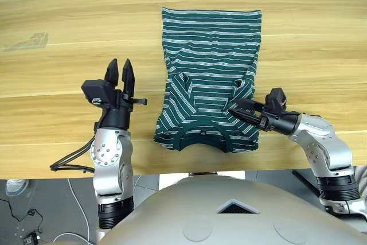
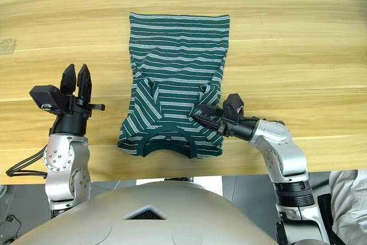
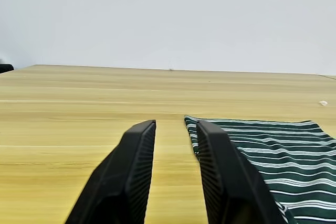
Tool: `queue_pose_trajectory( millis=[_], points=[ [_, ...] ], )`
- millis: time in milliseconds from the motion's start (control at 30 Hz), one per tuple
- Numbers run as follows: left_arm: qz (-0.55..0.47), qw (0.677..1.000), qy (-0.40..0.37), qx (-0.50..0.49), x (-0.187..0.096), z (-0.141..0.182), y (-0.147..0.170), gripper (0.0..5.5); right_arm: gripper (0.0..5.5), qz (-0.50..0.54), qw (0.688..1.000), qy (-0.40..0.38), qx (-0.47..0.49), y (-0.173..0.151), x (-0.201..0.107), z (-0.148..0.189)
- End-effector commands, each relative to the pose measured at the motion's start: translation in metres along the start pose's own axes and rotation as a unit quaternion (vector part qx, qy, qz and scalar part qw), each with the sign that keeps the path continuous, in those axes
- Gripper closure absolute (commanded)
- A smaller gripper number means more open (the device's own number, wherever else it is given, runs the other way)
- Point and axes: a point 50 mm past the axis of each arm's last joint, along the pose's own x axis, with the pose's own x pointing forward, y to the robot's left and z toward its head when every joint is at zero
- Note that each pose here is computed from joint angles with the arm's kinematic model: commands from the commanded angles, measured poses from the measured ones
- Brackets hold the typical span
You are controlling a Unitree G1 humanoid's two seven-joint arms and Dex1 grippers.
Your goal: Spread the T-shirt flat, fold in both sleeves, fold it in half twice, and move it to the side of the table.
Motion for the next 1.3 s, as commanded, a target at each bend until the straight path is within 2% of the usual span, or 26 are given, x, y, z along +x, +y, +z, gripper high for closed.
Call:
queue_pose_trajectory(
  millis=[33, 100, 167, 200, 267, 300, 367, 433, 467, 500, 567, 633, 833, 1033, 1300],
  points=[
    [-0.033, 0.998, -0.008, 0.06, 0.002, 0.008, 0.002, 4.04, 3.64, -0.009, 0.997, -0.052, -0.058, -0.003, -0.005, 0.017],
    [-0.064, 0.982, -0.023, 0.176, 0.002, 0.019, 0.011, 4.04, 3.64, -0.046, 0.988, -0.091, -0.12, -0.01, -0.016, 0.031],
    [-0.094, 0.937, -0.038, 0.335, -0.002, 0.032, 0.029, 3.88, 3.59, -0.104, 0.961, -0.093, -0.24, -0.021, -0.038, 0.045],
    [-0.12, 0.905, -0.027, 0.408, -0.005, 0.034, 0.039, 3.81, 3.59, -0.128, 0.936, -0.096, -0.313, -0.026, -0.049, 0.054],
    [-0.205, 0.771, 0.003, 0.603, -0.015, 0.027, 0.052, 3.5, 3.59, -0.154, 0.875, -0.086, -0.45, -0.034, -0.068, 0.064],
    [-0.254, 0.719, 0.017, 0.647, -0.022, 0.021, 0.057, 3.3, 3.59, -0.133, 0.837, -0.045, -0.529, -0.034, -0.074, 0.06],
    [-0.32, 0.655, 0.036, 0.683, -0.034, 0.013, 0.064, 2.96, 3.59, -0.067, 0.786, 0.012, -0.614, -0.03, -0.08, 0.048],
    [-0.37, 0.624, 0.048, 0.687, -0.044, 0.005, 0.065, 2.66, 3.59, -0.005, 0.75, 0.046, -0.659, -0.025, -0.083, 0.037],
    [-0.389, 0.611, 0.053, 0.688, -0.047, 0.001, 0.065, 2.44, 3.59, 0.014, 0.741, 0.058, -0.669, -0.024, -0.085, 0.032],
    [-0.409, 0.597, 0.06, 0.687, -0.05, -0.004, 0.065, 2.44, 3.59, 0.032, 0.734, 0.07, -0.675, -0.025, -0.086, 0.026],
    [-0.445, 0.576, 0.065, 0.682, -0.055, -0.012, 0.063, 2.44, 3.59, 0.072, 0.722, 0.092, -0.682, -0.025, -0.089, 0.014],
    [-0.467, 0.57, 0.058, 0.673, -0.057, -0.016, 0.06, 2.44, 3.59, 0.113, 0.716, 0.109, -0.68, -0.023, -0.091, 0.002],
    [-0.522, 0.554, 0.041, 0.647, -0.062, -0.033, 0.044, 2.44, 3.59, 0.178, 0.722, 0.117, -0.659, -0.014, -0.09, -0.023],
    [-0.546, 0.535, 0.018, 0.645, -0.052, -0.039, 0.034, 2.44, 3.59, 0.187, 0.725, 0.084, -0.658, -0.009, -0.074, -0.025],
    [-0.59, 0.501, 0.016, 0.634, -0.058, -0.045, 0.028, 2.44, 3.59, 0.19, 0.731, 0.073, -0.651, -0.008, -0.065, -0.026]
  ],
)
